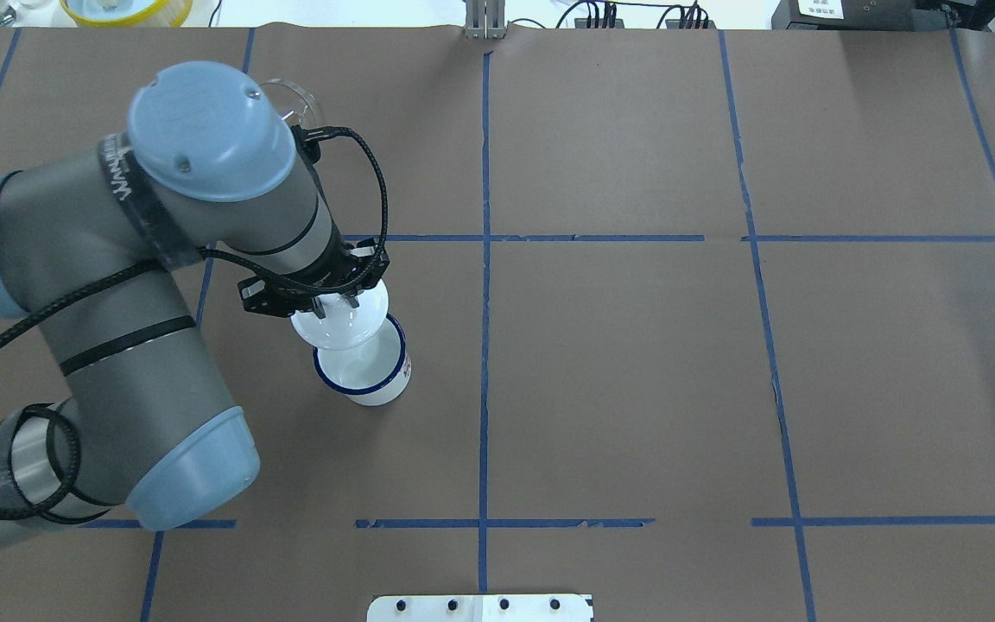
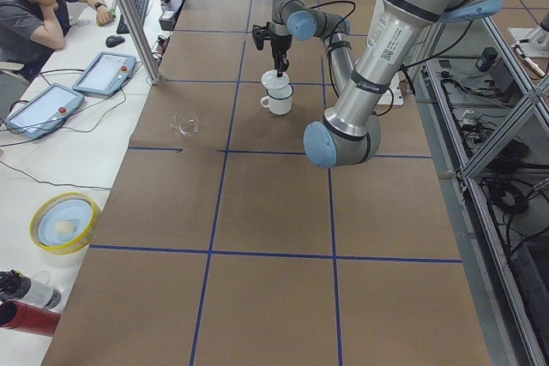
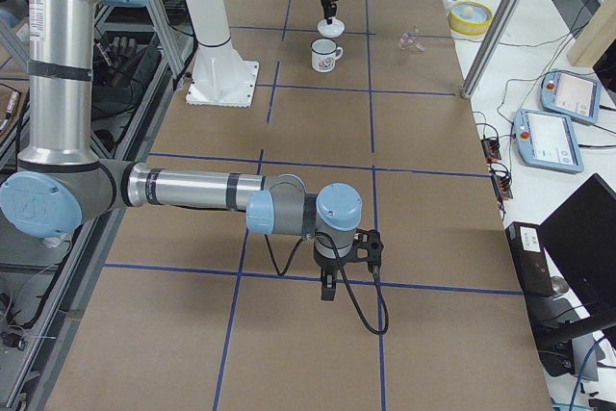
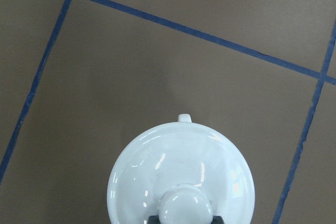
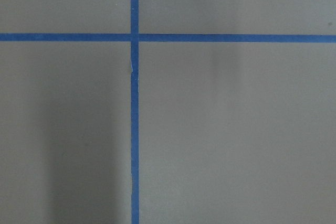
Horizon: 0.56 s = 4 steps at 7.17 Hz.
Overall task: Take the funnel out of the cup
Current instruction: 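Lift the lid and carry it over the mug with the left gripper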
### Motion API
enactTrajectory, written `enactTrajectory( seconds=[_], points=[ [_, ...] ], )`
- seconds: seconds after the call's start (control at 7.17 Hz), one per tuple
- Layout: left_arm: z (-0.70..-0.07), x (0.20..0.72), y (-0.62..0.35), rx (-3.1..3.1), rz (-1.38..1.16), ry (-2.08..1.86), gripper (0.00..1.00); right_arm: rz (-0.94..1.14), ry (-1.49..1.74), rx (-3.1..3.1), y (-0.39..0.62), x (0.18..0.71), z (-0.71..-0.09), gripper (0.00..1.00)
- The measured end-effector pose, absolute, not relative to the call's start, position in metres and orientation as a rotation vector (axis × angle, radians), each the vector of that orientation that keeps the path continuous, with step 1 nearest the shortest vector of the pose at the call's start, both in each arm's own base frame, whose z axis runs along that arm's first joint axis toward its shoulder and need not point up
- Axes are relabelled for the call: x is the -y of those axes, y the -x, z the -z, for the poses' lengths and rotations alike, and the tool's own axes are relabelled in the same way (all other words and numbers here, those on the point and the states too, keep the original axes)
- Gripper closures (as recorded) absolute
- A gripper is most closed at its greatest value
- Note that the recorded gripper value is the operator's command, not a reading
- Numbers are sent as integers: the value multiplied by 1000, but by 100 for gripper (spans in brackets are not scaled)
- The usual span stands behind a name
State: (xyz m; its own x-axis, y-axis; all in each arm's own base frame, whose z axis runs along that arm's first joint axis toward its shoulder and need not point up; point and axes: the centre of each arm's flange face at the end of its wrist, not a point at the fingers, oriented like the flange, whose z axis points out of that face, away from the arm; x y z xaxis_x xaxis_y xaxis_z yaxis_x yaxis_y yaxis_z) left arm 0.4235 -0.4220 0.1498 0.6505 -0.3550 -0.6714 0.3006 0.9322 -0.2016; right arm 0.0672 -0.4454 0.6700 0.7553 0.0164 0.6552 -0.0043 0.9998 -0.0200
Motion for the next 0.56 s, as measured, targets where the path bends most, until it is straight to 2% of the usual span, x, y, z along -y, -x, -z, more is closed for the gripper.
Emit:
enactTrajectory(
  seconds=[0.56],
  points=[
    [-162, 424, -449, -771, 361, 90, 100, -11, 18, 715, -67, 445, -670, 0]
  ],
)
